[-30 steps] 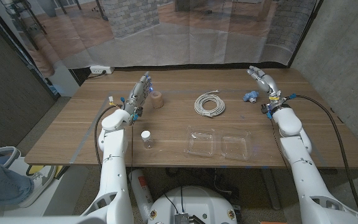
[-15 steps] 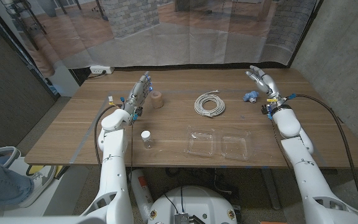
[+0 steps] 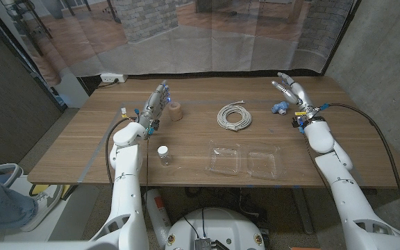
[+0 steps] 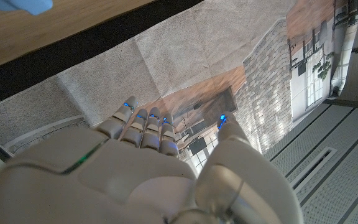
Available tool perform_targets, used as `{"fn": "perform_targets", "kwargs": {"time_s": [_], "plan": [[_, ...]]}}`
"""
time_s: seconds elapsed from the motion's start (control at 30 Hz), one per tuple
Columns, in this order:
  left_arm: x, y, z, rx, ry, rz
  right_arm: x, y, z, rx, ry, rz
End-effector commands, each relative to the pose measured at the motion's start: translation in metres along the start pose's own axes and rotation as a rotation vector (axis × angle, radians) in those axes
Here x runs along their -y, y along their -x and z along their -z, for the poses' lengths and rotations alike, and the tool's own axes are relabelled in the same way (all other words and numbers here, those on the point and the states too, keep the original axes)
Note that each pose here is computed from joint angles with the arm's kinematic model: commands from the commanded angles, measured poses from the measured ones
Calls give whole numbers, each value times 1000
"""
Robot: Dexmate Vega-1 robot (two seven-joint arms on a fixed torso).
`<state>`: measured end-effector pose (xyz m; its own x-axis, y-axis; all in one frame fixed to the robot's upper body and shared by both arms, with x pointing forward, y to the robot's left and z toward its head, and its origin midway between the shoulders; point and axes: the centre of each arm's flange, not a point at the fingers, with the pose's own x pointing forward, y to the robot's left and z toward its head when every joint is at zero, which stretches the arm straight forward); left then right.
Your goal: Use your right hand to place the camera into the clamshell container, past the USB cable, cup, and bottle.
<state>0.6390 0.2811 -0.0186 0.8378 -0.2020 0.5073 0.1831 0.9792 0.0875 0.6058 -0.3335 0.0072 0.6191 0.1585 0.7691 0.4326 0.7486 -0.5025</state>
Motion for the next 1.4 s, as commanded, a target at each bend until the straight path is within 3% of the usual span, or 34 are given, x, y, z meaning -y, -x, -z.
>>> {"fn": "perform_targets", "kwargs": {"time_s": [0.03,0.77,1.4], "plan": [[0,0,2,0,4,0,-1,-1,1,13,100,-11],[3,1,2,-4,3,1,2,-1,-1,46,292,-46],[8,-6,3,-5,3,18,5,2,0,48,424,-78]]}}
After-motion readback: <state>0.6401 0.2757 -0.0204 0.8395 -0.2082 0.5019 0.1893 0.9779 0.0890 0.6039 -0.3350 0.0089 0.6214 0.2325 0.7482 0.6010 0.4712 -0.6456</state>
